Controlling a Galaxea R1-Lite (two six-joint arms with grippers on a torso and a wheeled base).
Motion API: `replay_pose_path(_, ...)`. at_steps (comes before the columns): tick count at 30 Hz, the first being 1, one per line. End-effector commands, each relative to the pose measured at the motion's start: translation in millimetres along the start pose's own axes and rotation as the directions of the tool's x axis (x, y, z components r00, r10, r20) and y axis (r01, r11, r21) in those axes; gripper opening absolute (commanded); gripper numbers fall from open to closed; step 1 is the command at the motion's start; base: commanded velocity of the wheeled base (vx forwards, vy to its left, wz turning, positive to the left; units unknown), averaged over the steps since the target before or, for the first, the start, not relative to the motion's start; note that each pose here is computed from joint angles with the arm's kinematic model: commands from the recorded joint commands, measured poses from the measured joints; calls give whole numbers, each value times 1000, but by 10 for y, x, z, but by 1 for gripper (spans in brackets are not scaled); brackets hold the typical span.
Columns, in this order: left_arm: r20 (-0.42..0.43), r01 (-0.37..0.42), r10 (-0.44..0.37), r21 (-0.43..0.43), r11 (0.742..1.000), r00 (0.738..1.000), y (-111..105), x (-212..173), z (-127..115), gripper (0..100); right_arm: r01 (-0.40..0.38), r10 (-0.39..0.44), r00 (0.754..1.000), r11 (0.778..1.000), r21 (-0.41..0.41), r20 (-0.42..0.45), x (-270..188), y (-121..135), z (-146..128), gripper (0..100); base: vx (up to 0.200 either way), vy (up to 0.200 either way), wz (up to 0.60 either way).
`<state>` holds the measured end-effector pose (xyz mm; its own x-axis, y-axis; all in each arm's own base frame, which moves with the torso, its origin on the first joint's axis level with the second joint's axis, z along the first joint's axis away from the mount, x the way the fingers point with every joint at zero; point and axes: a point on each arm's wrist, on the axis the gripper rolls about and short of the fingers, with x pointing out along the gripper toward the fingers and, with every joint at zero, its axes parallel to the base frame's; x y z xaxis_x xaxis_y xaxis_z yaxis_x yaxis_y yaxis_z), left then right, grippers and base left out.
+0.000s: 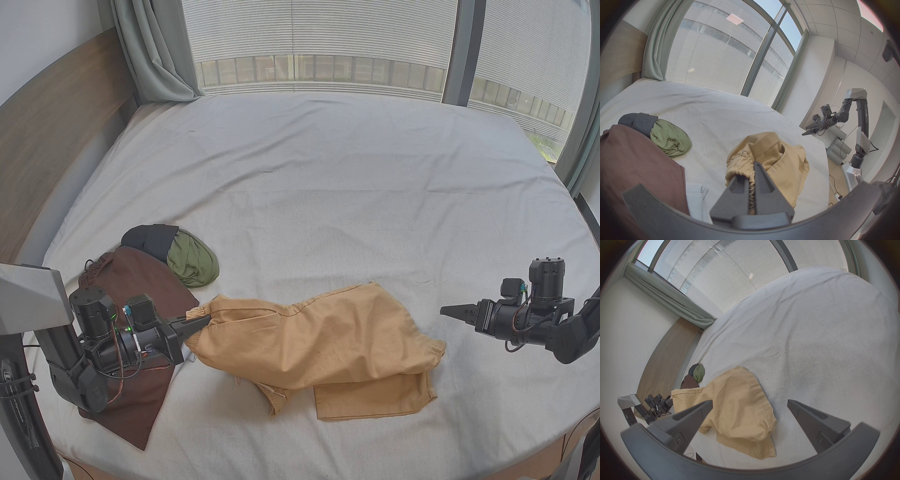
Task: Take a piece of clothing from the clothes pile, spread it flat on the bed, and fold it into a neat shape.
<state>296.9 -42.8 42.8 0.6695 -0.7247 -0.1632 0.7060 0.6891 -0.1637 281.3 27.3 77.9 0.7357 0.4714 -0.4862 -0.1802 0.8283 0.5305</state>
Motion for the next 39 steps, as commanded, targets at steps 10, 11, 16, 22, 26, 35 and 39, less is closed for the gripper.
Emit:
replay_pose_path(10,3,0,0,1,1000,1000,4,5,5,0,42,-36,992,998,48,-124,268,-193,-244,100,0,0,0)
replay_pose_path(11,3,0,0,1,1000,1000,4,5,5,0,47,-40,990,997,53,-135,287,-213,-270,100,0,0,0)
replay_pose_path(16,0,0,0,-2,1000,1000,1,1,-2,0,48,-39,988,997,55,-148,362,-255,-332,100,0,0,0)
replay_pose_path(22,2,0,0,0,1000,1000,1,1,5,0,28,-23,991,999,34,-132,475,-280,-435,100,0,0,0)
replay_pose_path(26,1,0,0,-1,1000,1000,2,3,1,0,23,-19,993,999,30,-119,528,-253,-504,0,0,0,0)
replay_pose_path(35,7,-3,3,0,1000,1000,18,7,15,0,15,-11,992,999,32,-125,480,-196,-569,0,0,0,0)
replay_pose_path(39,14,-10,10,2,1000,1000,38,8,29,0,-3,5,992,1000,14,-124,344,-83,-571,0,0,0,0)
